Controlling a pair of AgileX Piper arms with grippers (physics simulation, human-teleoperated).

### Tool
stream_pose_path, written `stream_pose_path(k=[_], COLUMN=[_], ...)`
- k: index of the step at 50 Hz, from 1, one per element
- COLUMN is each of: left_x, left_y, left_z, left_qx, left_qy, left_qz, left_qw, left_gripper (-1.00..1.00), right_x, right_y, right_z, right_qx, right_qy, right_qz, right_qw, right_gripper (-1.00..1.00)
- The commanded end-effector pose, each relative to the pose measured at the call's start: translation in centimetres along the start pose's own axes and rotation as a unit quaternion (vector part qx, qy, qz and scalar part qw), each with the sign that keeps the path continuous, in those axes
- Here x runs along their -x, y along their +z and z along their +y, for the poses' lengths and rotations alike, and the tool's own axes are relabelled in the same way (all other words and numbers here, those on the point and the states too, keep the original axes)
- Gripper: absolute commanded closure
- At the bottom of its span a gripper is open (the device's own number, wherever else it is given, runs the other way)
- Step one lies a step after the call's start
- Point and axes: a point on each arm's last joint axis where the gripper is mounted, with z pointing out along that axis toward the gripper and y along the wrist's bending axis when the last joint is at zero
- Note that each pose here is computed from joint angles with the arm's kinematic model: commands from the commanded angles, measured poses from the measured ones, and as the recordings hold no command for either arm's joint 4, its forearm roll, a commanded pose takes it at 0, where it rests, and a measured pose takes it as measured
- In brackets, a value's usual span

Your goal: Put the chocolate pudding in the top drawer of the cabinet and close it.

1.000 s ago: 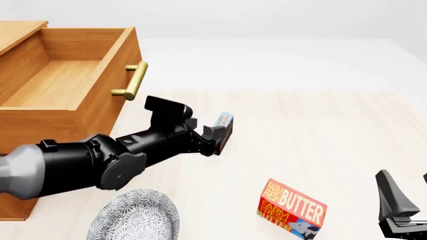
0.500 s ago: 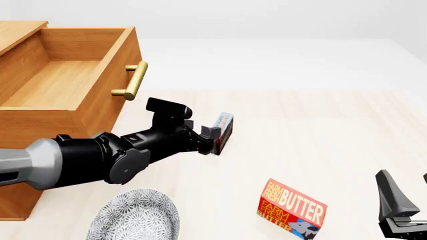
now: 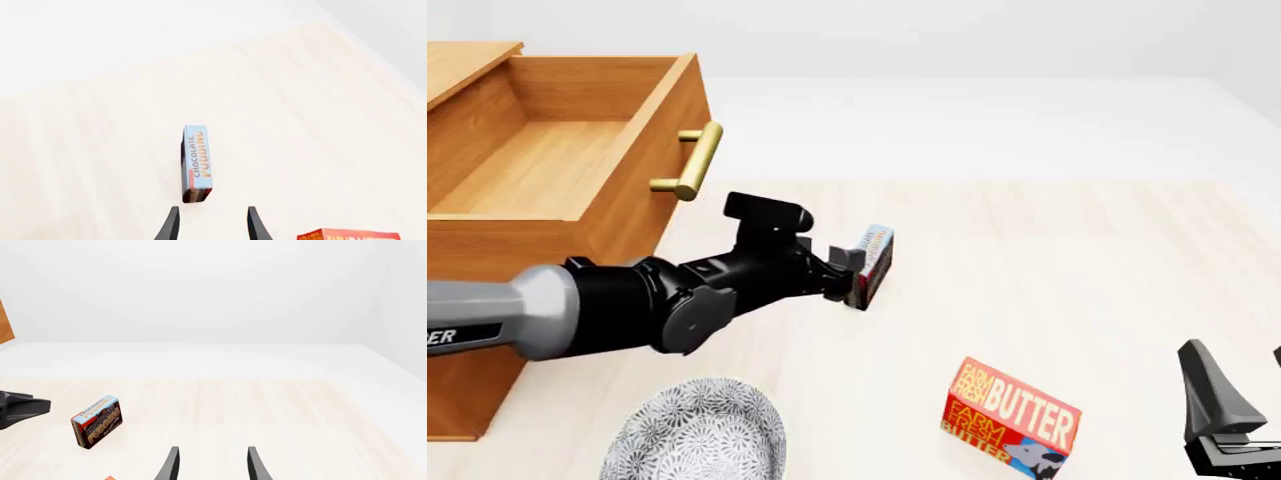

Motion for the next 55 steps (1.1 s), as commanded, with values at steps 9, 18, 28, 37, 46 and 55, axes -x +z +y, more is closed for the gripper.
stream_pose_path(k=[9,18,28,37,46,55], left_x=[-0.6,-1.0,-1.5,-1.5,-1.8,-1.6], left_y=[1.4,2.1,2.8,3.5,4.2,5.1], left_z=[0.2,0.2,0.4,0.7,0.8,0.8], left_qx=[0.004,0.004,0.006,0.012,0.013,0.013], left_qy=[-0.001,-0.007,-0.010,-0.007,-0.004,0.000], left_qz=[0.015,0.018,0.023,0.029,0.034,0.038], left_qw=[0.9999,0.9998,0.9997,0.9995,0.9993,0.9992], left_gripper=[-1.00,-1.00,-1.00,-1.00,-1.00,-1.00], right_x=[0.0,0.0,0.0,0.0,0.0,0.0], right_y=[0.0,0.0,0.0,0.0,0.0,0.0], right_z=[0.0,0.0,0.0,0.0,0.0,0.0], right_qx=[0.000,0.000,0.000,0.000,0.000,0.000], right_qy=[0.000,0.000,0.000,0.000,0.000,0.000], right_qz=[0.000,0.000,0.000,0.000,0.000,0.000], right_qw=[1.0000,1.0000,1.0000,1.0000,1.0000,1.0000], right_gripper=[-1.00,-1.00,-1.00,-1.00,-1.00,-1.00])
